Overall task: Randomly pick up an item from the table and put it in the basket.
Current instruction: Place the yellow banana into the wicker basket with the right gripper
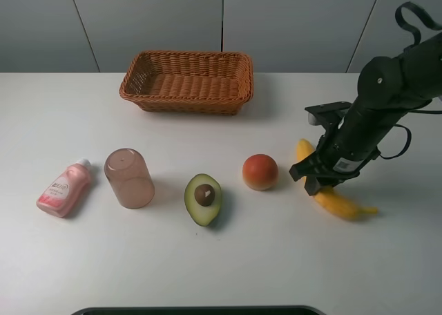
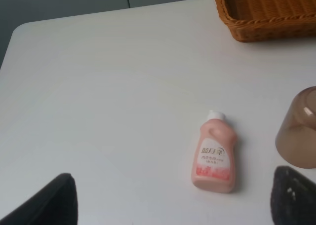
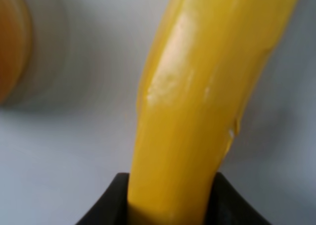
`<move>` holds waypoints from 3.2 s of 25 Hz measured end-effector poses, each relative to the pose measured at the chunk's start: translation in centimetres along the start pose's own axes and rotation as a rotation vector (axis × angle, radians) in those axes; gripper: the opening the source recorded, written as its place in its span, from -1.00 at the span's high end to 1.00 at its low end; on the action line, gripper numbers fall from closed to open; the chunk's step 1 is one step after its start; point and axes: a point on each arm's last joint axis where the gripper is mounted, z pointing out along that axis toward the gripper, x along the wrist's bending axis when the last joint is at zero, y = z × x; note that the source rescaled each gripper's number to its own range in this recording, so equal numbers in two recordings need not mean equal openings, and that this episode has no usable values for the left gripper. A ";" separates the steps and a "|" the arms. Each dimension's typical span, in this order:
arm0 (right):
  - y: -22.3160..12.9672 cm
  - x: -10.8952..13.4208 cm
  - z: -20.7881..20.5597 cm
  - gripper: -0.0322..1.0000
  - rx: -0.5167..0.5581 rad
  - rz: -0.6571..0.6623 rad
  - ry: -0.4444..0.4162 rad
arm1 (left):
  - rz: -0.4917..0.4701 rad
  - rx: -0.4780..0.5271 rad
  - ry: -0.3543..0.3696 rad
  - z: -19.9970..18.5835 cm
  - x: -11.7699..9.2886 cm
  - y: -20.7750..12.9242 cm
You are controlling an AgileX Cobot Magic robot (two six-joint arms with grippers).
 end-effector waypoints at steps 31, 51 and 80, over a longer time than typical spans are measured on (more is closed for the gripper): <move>19.2 12.3 -15.7 0.94 -0.860 -0.772 -0.177 | 0.000 0.000 0.000 0.0 0.0 0.0; 22.2 14.5 -0.3 0.94 -0.599 -0.885 -0.134 | 0.000 0.000 0.000 0.0 0.0 0.0; 22.5 14.6 -3.2 -0.99 -0.644 -0.903 -0.163 | 0.000 0.000 0.000 0.0 0.0 0.0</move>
